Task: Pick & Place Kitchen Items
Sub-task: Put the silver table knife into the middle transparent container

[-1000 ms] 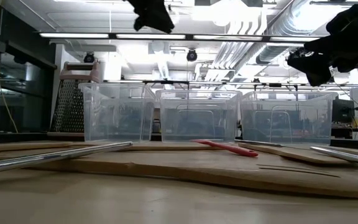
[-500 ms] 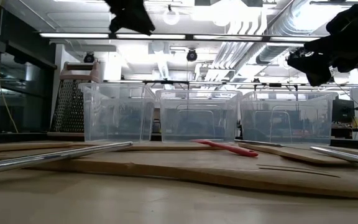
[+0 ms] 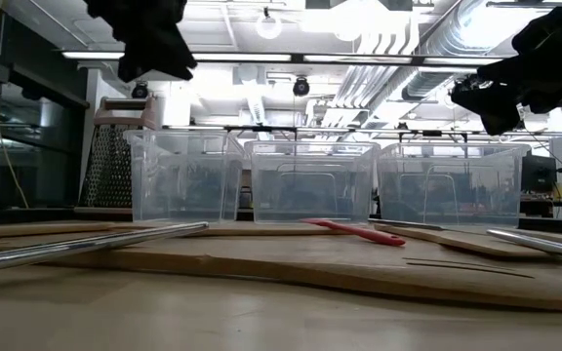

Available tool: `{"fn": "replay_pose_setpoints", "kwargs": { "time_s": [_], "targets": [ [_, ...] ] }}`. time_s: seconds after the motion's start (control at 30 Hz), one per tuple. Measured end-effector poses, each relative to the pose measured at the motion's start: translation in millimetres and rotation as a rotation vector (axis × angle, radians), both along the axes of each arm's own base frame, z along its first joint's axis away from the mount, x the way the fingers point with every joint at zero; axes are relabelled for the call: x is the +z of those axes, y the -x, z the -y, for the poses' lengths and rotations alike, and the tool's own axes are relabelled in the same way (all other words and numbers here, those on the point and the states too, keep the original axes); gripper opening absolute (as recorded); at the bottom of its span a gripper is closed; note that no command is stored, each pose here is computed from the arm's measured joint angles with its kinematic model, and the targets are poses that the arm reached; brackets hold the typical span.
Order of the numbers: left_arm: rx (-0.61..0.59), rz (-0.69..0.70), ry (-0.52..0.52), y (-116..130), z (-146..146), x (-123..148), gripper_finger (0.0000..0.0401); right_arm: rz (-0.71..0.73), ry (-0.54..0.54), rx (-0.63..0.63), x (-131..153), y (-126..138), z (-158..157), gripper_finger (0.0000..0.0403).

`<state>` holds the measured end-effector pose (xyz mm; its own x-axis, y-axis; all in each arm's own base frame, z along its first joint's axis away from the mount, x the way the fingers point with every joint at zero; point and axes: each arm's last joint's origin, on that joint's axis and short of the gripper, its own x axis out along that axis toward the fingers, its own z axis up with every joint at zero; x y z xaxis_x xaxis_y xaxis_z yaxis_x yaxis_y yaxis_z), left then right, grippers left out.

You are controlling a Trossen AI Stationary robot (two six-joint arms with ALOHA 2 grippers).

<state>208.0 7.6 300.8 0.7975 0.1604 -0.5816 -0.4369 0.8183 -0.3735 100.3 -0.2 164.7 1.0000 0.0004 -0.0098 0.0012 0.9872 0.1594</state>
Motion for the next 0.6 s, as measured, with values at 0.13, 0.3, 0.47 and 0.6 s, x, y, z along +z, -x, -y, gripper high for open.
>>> {"fn": "replay_pose_setpoints", "kwargs": {
  "time_s": [0.13,0.3,0.47,0.6],
  "targets": [
    [-0.006,-0.038,0.046,-1.9,14.6,-5.9,0.0103,0.0,0.0,0.0,0.0,0.0,0.0,0.0275],
    [0.025,-0.09,0.135,-7.8,33.2,-16.7,0.0103,0.0,0.0,0.0,0.0,0.0,0.0,0.0275],
    [0.116,-0.147,0.266,-19.5,51.1,-33.6,0.0103,0.0,0.0,0.0,0.1,0.0,0.0,0.0275],
    [0.154,-0.223,0.353,-30.1,65.7,-48.5,0.0103,0.0,0.0,0.0,0.0,0.0,0.0,0.0275]
  ]
}}
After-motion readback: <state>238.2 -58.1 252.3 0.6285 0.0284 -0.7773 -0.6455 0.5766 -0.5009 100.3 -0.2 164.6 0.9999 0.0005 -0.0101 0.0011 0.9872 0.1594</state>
